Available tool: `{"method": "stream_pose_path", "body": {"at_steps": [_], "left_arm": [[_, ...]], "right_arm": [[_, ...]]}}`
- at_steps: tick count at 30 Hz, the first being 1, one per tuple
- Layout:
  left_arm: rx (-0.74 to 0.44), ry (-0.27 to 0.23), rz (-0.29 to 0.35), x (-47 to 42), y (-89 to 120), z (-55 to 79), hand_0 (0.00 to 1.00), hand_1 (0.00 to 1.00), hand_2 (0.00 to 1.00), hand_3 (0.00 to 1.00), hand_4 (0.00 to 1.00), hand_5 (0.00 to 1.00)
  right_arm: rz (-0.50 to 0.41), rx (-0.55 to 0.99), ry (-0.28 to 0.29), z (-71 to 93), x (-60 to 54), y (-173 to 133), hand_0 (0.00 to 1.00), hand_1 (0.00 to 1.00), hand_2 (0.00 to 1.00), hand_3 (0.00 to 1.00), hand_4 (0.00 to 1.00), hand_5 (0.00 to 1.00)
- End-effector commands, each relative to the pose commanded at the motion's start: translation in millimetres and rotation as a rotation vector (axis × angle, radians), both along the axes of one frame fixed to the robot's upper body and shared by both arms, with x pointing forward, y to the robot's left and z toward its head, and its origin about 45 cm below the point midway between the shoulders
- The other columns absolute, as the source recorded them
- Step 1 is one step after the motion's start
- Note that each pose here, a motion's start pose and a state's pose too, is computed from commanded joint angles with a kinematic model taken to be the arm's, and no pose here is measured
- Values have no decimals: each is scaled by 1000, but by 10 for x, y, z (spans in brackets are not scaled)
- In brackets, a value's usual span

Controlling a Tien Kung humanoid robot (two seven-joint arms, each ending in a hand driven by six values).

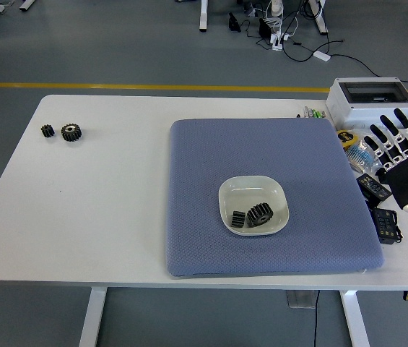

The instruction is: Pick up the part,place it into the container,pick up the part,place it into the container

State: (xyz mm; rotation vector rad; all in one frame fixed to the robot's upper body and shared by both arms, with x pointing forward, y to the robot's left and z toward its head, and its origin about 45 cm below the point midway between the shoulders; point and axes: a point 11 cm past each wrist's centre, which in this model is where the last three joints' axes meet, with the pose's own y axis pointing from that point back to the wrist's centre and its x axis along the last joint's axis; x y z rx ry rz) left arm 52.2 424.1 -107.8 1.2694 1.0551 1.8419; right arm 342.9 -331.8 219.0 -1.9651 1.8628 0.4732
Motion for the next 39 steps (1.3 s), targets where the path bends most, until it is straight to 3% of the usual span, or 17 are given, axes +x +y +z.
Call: {"method": "stream_pose_path", "body": {"at_steps": [12,17,27,39], "left_arm": [[8,40,-4,-222,9,-21,772,758,775,568,678,597],[15,45,-3,-269,20,-21,772,757,774,567,679,598],[25,43,-5,-280,38,-14,770,757,774,564,679,597],[35,35,-4,-229,48,-4,772,757,774,564,682,598]], "right_arm": [[-9,28,30,-137,-63,64,911,859,886,909,998,987],[-4,34,40,-175,-86,96,907,852,876,900,998,984],[16,24,36,-143,-57,149,897,848,871,895,998,981],[22,26,23,-121,-68,139,874,841,860,888,998,981]]}}
